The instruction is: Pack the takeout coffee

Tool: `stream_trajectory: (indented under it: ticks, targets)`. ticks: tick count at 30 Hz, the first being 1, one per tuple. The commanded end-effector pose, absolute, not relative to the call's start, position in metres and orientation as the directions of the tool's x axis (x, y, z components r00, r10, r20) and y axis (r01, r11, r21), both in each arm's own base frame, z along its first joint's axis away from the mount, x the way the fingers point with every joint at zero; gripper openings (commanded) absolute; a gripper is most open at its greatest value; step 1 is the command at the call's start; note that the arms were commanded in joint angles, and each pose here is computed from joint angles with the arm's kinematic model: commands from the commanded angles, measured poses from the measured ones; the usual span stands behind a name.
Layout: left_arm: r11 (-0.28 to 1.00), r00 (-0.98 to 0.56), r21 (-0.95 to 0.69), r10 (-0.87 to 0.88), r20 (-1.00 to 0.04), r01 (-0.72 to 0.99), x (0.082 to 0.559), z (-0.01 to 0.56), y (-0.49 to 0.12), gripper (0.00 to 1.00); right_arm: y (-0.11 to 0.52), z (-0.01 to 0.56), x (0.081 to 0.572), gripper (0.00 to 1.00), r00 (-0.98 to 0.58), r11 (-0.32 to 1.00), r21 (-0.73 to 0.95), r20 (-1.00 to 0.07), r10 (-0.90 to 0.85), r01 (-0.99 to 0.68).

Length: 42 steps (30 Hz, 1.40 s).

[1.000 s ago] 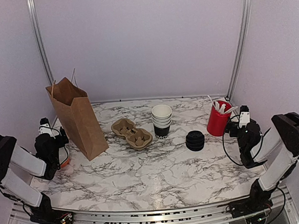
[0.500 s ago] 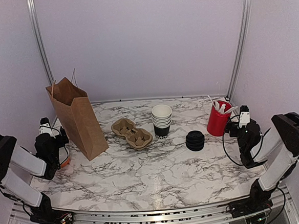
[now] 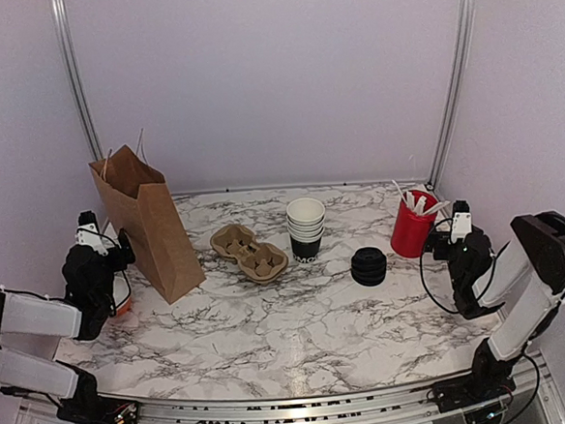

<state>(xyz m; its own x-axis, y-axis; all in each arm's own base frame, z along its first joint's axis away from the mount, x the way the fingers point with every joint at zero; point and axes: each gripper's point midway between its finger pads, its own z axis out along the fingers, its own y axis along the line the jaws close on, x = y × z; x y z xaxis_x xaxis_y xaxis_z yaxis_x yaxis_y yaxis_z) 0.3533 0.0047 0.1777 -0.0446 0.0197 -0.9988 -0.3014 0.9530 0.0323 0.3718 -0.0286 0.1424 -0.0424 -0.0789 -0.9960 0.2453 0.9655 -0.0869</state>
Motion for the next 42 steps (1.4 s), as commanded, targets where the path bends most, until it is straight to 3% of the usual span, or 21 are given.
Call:
stream_trajectory:
  ticks: [1,12,27,31,37,42]
  targets:
    - [0.960,-0.019,-0.071,-0.079,-0.997,-0.272,0.349,0.196,-0.006,0.99,-0.029,0.149,0.373,1.00,-0.008,0.967,-0.069,-0.998,-0.070,0.244]
    - [0.952,-0.117,-0.294,-0.302,-0.946,-0.085,0.317,0.195,-0.053,0.99,-0.035,0.155,0.364,1.00,0.002,0.943,-0.067,-0.997,-0.072,0.326]
    - [0.950,-0.366,-0.255,-0.175,-0.914,0.181,0.267,0.140,-0.144,0.99,-0.030,0.158,0.375,1.00,-0.031,0.954,-0.092,-0.996,-0.087,0.285]
    - [0.938,-0.379,-0.259,-0.159,-0.912,0.230,0.261,0.141,-0.163,0.99,-0.024,0.185,0.382,1.00,-0.040,0.958,-0.102,-0.995,-0.095,0.270]
    - [0.920,-0.401,-0.210,-0.064,-0.914,0.331,0.263,0.154,-0.209,0.99,0.004,0.222,0.366,1.00,-0.036,0.976,0.049,-0.998,0.057,0.213]
    - [0.917,-0.382,-0.190,-0.045,-0.923,0.352,0.276,0.177,-0.235,0.99,0.025,0.213,0.334,1.00,-0.132,0.967,0.069,-0.986,0.103,0.246]
